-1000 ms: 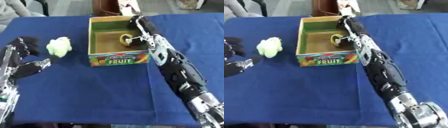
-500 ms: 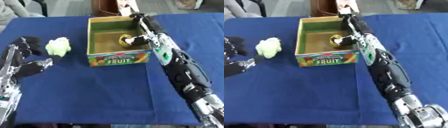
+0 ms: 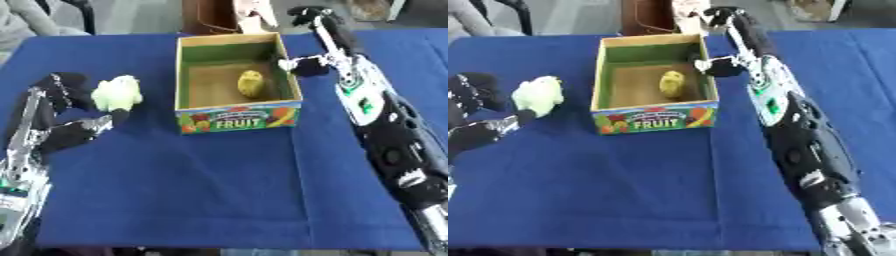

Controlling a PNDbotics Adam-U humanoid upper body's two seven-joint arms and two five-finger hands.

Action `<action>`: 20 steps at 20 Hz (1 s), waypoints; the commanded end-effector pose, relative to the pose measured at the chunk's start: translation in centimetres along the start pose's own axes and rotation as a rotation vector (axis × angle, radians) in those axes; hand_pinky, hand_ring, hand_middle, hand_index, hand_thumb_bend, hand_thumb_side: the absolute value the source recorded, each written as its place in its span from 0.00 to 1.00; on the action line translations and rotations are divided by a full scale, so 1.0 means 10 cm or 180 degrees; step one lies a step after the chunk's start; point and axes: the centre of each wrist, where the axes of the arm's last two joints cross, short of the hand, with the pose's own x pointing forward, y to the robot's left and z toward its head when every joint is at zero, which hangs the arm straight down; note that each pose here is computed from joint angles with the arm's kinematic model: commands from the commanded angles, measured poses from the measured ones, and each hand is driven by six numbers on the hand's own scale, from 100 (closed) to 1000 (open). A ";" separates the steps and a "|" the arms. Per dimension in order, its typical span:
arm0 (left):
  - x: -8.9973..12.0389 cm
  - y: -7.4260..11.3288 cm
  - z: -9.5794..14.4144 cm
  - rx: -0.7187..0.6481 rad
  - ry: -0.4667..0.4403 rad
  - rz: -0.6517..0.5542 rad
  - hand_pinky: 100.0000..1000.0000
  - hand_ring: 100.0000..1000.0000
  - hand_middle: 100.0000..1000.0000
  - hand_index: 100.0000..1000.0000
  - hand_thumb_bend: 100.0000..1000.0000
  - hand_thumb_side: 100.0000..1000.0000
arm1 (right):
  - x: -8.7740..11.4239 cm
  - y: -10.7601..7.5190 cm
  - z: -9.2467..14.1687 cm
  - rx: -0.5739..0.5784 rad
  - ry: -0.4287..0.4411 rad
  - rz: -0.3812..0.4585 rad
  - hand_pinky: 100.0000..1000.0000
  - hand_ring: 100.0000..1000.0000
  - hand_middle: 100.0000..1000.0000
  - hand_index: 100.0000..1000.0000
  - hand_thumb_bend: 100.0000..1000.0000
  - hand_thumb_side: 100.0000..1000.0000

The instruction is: Pick up objects on the table and place them in the box.

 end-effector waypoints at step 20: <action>0.15 0.79 -0.56 -0.0071 0.0098 -0.1801 0.55 0.49 0.51 0.70 0.79 0.01 | -0.37 -0.62 0.88 -0.0425 0.0315 -0.0687 0.61 0.72 0.57 0.78 0.29 0.00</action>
